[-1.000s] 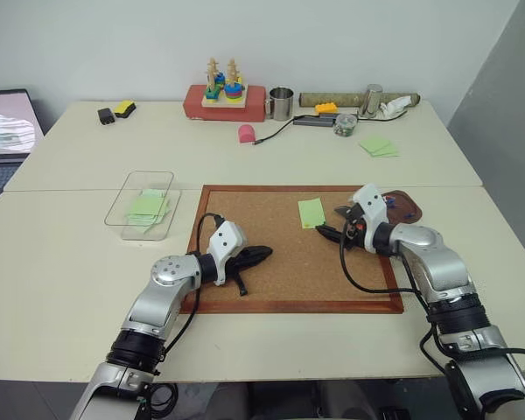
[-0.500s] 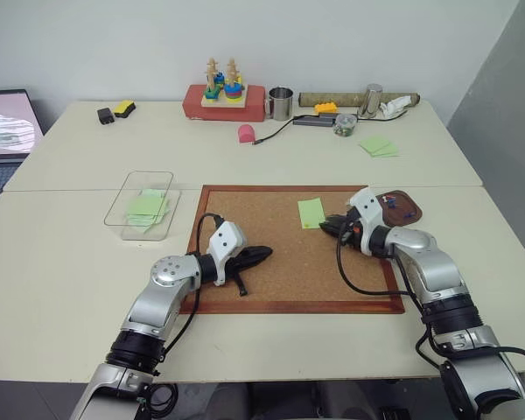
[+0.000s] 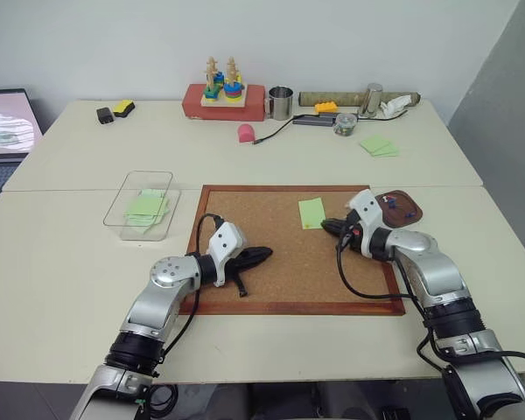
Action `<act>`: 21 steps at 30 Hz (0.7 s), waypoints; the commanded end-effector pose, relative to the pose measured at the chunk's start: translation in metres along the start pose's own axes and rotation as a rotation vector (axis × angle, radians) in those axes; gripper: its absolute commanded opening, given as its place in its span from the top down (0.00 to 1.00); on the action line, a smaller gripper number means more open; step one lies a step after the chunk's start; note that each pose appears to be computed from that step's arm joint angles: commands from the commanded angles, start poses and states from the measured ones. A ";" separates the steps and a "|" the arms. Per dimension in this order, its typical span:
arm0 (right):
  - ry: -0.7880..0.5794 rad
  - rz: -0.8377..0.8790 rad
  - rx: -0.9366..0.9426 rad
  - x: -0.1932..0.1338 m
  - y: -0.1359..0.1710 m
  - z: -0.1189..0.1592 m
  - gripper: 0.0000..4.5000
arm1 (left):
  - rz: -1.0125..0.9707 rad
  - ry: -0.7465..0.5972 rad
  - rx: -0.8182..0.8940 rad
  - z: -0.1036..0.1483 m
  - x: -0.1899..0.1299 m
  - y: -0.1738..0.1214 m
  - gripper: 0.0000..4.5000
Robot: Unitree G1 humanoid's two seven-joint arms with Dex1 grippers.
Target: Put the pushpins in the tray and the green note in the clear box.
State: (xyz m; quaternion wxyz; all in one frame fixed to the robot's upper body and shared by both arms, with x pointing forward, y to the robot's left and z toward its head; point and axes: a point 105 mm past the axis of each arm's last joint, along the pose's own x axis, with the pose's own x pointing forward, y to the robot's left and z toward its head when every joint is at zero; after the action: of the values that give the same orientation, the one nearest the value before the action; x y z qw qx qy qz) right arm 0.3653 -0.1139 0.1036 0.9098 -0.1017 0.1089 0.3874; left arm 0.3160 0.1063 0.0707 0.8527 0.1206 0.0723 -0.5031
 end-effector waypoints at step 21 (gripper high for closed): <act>-0.081 -0.137 -0.109 -0.053 -0.035 0.046 0.99 | -0.035 0.114 -0.066 -0.034 -0.001 -0.015 1.00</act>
State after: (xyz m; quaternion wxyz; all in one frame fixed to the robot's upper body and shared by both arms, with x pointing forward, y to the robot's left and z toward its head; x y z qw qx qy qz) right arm 0.3595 -0.1372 0.1538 0.9216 -0.0974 0.0591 0.3711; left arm 0.3159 0.1056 0.0694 0.8518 0.1227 0.0751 -0.5037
